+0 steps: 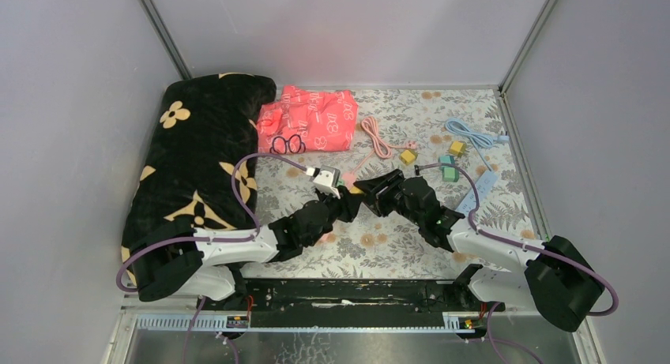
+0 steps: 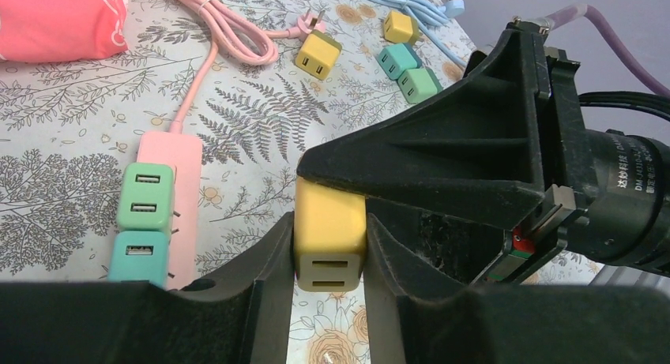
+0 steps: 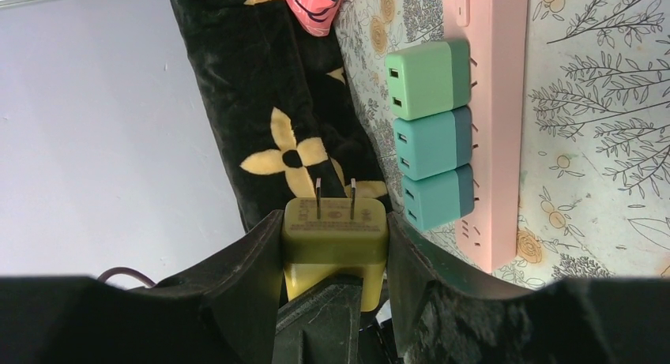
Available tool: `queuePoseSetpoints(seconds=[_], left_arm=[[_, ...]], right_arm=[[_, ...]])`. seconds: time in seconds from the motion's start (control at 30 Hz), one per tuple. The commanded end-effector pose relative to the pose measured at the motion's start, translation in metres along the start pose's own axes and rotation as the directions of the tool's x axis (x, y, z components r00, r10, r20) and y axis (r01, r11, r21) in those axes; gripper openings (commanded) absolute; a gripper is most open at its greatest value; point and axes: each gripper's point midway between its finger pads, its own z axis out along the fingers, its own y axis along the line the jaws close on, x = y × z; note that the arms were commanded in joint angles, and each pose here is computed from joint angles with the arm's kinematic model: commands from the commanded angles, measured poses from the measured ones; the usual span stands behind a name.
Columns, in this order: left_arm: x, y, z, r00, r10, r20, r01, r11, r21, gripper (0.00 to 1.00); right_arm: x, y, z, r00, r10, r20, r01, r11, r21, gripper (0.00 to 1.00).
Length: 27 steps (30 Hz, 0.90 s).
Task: Insert the plug
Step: Adjust the plug.
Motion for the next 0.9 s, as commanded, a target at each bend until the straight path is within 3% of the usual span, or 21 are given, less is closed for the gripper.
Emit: queuePoseSetpoints(seconds=[0.0,0.2,0.5,0.7,0.87], left_arm=[[-0.020,-0.008,-0.003,0.997,-0.032,0.070,0.030,0.999,0.027,0.19],[-0.017,-0.003,-0.010,1.000,-0.023,0.019,0.023,1.000,-0.001,0.08],[0.009,0.015,-0.025,0.983,0.030,-0.183,-0.046,0.995,-0.084,0.00],[0.008,0.028,-0.044,0.961,0.026,-0.276,-0.060,0.991,-0.117,0.00],[-0.006,0.033,-0.055,0.951,0.030,-0.308,-0.064,0.993,-0.100,0.00]], right_arm=[[-0.001,0.010,-0.001,1.000,-0.005,0.015,0.006,0.999,-0.049,0.20],[-0.007,0.007,-0.001,0.996,-0.066,0.054,0.068,0.997,-0.041,0.42],[-0.011,0.009,-0.002,0.949,-0.306,0.076,0.309,0.951,-0.023,0.73],[-0.011,0.031,-0.009,0.841,-0.533,0.089,0.539,0.839,-0.070,0.94],[-0.012,0.044,-0.018,0.709,-0.694,0.124,0.705,0.701,-0.106,0.99]])
